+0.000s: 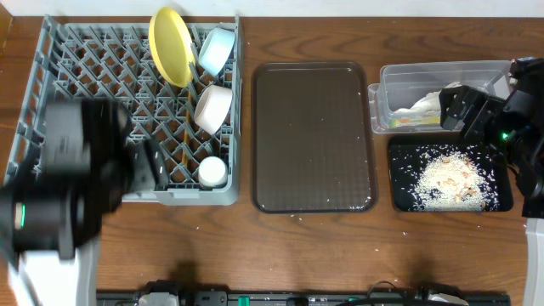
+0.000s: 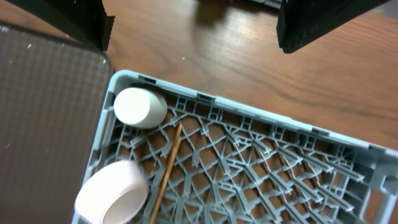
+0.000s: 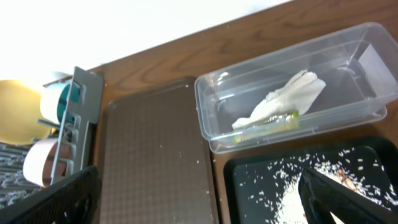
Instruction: Sort waste into correct bins and load items into the dishwasher
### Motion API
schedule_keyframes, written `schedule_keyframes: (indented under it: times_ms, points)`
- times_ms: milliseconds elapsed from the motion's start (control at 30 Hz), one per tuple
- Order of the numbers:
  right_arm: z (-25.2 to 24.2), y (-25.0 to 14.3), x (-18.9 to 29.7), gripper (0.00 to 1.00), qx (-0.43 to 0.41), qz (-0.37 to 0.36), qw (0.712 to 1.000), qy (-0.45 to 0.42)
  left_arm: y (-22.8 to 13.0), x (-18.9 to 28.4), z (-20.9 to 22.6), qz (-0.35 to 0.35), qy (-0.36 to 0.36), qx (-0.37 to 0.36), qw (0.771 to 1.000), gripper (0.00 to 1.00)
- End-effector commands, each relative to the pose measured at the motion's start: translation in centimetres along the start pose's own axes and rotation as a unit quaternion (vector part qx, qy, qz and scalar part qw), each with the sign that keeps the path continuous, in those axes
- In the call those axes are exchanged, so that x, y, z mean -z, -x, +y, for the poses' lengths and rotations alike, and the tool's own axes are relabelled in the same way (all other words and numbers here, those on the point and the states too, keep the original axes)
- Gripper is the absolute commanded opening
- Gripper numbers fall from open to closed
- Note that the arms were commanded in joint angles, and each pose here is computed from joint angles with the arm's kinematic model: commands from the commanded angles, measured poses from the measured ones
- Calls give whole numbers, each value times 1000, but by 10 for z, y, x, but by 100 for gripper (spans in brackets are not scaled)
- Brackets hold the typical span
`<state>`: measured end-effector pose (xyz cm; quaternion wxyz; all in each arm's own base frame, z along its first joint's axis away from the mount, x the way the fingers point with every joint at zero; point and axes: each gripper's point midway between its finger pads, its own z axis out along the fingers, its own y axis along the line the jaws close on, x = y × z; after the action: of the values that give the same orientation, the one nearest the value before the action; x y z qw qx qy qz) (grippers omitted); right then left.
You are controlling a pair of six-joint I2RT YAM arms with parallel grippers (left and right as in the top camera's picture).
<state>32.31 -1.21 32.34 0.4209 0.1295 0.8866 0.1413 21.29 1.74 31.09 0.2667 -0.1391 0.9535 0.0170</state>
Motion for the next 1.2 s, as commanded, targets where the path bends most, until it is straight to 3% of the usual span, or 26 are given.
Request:
schedule_keyframes:
  times_ms: [0, 133, 333, 733, 967, 1167]
  points:
    - [-2, 2, 2, 99, -8, -3, 1000, -1, -25, 9, 1, -43, -34, 39, 998, 88]
    - [-2, 2, 2, 99, -8, -3, 1000, -1, -44, 9, -5, -93, -80, 41, 992, 88]
    - [-2, 2, 2, 99, -8, -3, 1000, -1, -53, 12, -2, -131, -94, 63, 985, 88]
    - [-2, 2, 2, 99, -8, -3, 1000, -1, -79, 6, 6, -79, -75, 60, 992, 88]
    - [-2, 2, 2, 99, -8, -3, 1000, -1, -76, 5, 15, -90, -48, 63, 993, 89]
    - [-2, 2, 2, 99, -8, -3, 1000, -1, -51, 11, 15, -143, -47, 60, 987, 89]
